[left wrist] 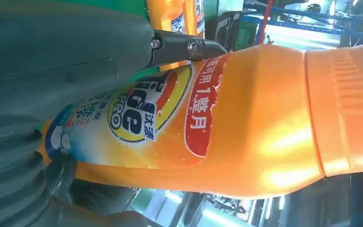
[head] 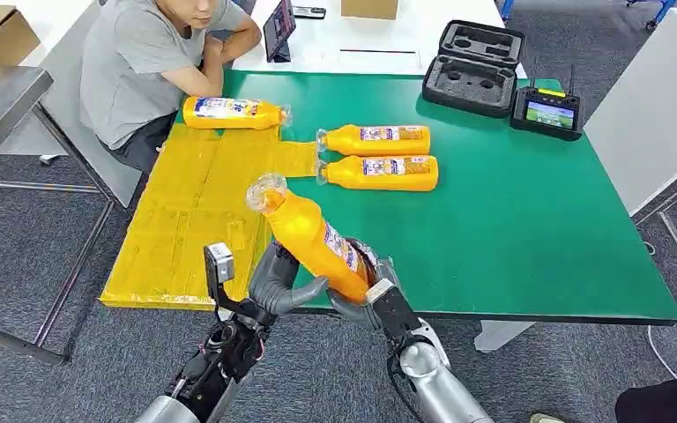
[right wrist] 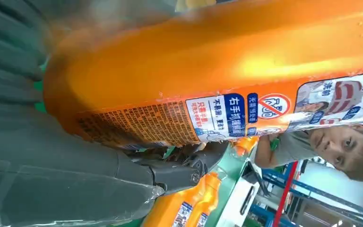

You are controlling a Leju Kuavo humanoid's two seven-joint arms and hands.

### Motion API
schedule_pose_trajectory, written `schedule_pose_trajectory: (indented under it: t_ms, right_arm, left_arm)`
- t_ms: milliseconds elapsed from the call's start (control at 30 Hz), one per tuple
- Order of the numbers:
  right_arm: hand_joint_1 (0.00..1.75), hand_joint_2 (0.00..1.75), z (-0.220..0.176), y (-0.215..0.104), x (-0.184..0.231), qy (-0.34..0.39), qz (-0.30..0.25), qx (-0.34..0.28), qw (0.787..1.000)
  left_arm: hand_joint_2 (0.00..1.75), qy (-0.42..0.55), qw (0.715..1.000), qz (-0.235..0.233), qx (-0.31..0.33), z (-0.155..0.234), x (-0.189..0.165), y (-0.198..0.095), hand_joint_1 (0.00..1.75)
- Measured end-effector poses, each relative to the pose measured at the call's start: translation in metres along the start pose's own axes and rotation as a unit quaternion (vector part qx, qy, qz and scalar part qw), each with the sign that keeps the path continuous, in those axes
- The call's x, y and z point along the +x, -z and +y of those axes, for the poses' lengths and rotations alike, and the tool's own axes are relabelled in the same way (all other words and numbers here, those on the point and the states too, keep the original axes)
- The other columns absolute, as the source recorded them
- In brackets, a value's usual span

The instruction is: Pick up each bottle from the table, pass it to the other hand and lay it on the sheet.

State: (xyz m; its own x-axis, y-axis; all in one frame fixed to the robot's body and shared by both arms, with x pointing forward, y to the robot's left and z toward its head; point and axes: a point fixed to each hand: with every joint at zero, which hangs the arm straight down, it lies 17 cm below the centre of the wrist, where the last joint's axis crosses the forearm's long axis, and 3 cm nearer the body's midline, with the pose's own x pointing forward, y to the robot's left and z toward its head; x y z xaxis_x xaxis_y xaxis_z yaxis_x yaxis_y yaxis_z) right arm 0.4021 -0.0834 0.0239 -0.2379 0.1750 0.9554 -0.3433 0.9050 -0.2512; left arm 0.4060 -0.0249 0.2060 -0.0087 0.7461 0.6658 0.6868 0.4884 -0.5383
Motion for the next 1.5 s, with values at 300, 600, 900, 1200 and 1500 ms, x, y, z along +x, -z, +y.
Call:
schedule_pose_trajectory:
  t_ms: [300, 600, 900, 1200, 1500]
  right_arm:
    - [1.75, 1.75, -0.003, 0.003, -0.001, 0.0, 0.002, -0.002, 1.0]
    - [1.75, 1.75, -0.003, 0.004, -0.001, 0.001, 0.003, -0.002, 1.0]
    - [1.75, 1.75, -0.001, 0.003, -0.004, 0.001, 0.006, 0.003, 1.0]
    - [1.75, 1.75, 0.009, 0.003, -0.006, -0.004, 0.009, 0.02, 1.0]
    - [0.0, 1.75, 0.011, 0.004, -0.01, 0.009, 0.018, 0.023, 1.0]
  left_arm:
    - [1.75, 0.0, 1.0, 0.004, -0.002, -0.001, -0.002, 0.0, 0.0]
    - [1.75, -0.002, 1.0, 0.004, 0.0, 0.0, -0.003, 0.001, 1.75]
    - [1.75, 0.007, 1.0, 0.004, 0.005, 0.005, -0.004, 0.0, 1.75]
    - [1.75, 0.016, 1.0, 0.011, 0.004, 0.009, -0.006, -0.001, 1.75]
    - [1.75, 0.023, 1.0, 0.016, 0.003, 0.011, -0.007, -0.002, 1.75]
